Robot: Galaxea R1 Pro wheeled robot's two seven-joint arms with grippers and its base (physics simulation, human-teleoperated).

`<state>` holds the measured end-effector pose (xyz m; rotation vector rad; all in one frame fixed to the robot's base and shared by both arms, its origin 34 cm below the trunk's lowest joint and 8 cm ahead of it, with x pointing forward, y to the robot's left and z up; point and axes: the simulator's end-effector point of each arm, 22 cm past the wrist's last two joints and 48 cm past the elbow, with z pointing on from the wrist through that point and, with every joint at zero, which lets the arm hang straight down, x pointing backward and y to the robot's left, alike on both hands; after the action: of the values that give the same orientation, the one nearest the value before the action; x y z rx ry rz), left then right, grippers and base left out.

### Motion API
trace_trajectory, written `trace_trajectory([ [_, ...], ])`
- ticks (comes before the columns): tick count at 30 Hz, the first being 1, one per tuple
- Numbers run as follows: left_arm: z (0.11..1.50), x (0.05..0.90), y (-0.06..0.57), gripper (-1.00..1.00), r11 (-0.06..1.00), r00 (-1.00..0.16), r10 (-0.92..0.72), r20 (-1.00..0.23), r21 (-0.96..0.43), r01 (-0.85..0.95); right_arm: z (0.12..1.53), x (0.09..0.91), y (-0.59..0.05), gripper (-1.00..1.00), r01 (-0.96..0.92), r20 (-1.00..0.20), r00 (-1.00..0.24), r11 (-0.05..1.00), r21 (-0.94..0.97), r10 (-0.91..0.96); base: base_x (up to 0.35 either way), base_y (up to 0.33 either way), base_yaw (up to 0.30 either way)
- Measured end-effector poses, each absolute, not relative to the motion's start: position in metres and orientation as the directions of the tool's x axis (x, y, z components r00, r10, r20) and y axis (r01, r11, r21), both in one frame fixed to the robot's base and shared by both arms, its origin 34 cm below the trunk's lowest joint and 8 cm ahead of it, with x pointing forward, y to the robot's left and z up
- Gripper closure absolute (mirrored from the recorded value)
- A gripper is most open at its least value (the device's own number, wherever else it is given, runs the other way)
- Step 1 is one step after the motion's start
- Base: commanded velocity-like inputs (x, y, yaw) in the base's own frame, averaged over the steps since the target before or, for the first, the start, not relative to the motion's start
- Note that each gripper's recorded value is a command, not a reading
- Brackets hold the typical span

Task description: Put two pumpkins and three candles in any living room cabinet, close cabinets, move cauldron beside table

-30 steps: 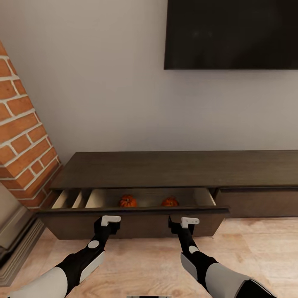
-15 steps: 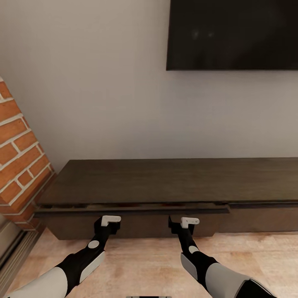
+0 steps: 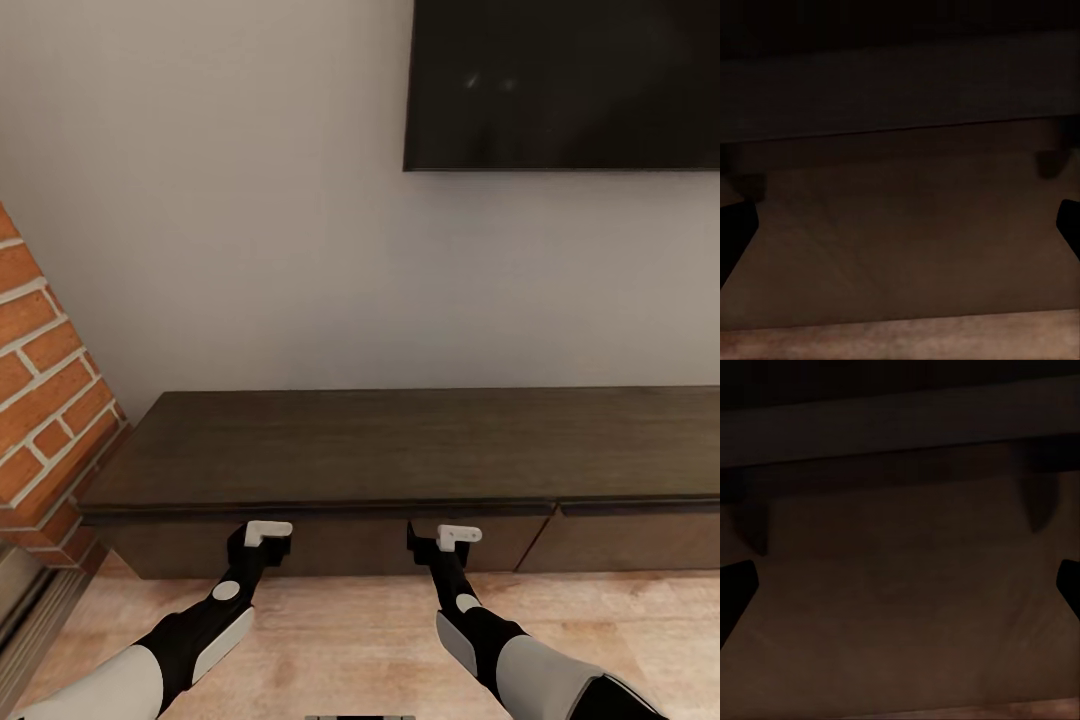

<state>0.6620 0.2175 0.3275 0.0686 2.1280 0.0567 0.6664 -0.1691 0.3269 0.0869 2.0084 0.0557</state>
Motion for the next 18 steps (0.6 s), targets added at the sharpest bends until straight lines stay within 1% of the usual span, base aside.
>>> trace_trajectory([
  [4, 0.3274, 0.6620, 0.2175, -1.00, 0.997, -0.529, 0.072, -0.846, 0.068, 0.027, 0.3268, 0.6664, -0.1691, -1.00, 0.036, -0.902, -0.424, 0.996, 0.078, 0.087, -0.008, 0.000, 0.000],
  [6, 0.3276, 0.6623, 0.2172, -1.00, 0.997, -0.528, 0.074, -0.846, 0.069, 0.028, 0.3266, 0.6664, -0.1691, -1.00, 0.036, -0.902, -0.424, 0.996, 0.078, 0.087, -0.172, 0.000, 0.000],
  [18, 0.3270, 0.6619, 0.2166, -1.00, 0.997, -0.529, 0.076, -0.845, 0.070, 0.031, 0.3263, 0.6664, -0.1694, -1.00, 0.037, -0.901, -0.424, 0.996, 0.078, 0.086, -0.320, 0.000, 0.000],
])
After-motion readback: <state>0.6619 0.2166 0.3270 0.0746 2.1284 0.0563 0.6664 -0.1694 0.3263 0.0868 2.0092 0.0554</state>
